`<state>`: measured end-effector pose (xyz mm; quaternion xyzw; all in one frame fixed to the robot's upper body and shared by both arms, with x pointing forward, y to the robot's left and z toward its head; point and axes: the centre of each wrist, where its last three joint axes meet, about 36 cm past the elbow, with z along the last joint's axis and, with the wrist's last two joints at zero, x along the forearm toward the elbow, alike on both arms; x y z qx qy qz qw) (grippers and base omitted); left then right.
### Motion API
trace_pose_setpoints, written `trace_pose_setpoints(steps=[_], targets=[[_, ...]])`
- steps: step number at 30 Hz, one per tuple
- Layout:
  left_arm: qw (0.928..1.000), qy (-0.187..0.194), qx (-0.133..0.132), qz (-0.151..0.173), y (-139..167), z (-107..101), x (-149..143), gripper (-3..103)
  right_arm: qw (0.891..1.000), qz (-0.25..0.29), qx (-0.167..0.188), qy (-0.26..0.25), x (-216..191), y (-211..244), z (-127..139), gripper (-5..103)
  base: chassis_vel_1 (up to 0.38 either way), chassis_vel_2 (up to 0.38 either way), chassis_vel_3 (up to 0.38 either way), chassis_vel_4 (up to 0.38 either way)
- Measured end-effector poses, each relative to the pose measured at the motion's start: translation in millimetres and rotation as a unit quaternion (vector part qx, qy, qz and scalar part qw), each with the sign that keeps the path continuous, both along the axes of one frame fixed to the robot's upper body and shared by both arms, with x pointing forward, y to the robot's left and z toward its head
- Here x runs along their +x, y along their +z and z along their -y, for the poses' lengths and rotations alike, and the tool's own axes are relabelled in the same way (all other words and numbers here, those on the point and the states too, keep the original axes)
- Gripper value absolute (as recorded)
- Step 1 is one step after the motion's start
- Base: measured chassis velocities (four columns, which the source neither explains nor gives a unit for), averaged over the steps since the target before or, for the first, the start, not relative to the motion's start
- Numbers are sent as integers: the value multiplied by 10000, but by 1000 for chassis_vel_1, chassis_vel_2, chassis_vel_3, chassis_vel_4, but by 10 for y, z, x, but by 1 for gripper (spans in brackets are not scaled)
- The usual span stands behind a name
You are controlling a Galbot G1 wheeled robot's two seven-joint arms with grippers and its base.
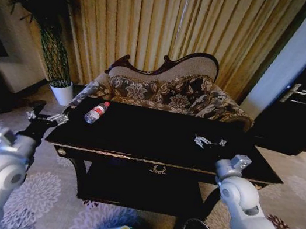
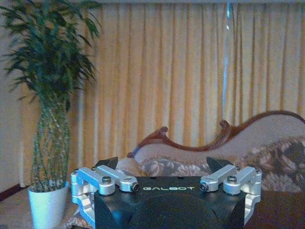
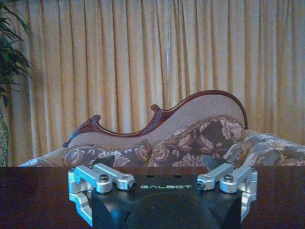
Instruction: Move to the front of the table and place the trash on the table into the trash bin.
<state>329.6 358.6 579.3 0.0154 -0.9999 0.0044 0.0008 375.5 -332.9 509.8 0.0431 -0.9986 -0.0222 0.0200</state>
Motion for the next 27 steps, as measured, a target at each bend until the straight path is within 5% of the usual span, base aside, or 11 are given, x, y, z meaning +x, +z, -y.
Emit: trace_pose_setpoints(steps=[14, 27], targets=[[9911, -7, 334, -1286, 275, -122, 697, 100, 9998, -116, -3, -178, 11, -80, 82, 100, 0, 0, 0, 0], [9888, -448, 513, -1328, 381, -22, 1210, 100, 9996, -167, 44, -224, 5, -143, 79, 100, 0, 0, 0, 0]])
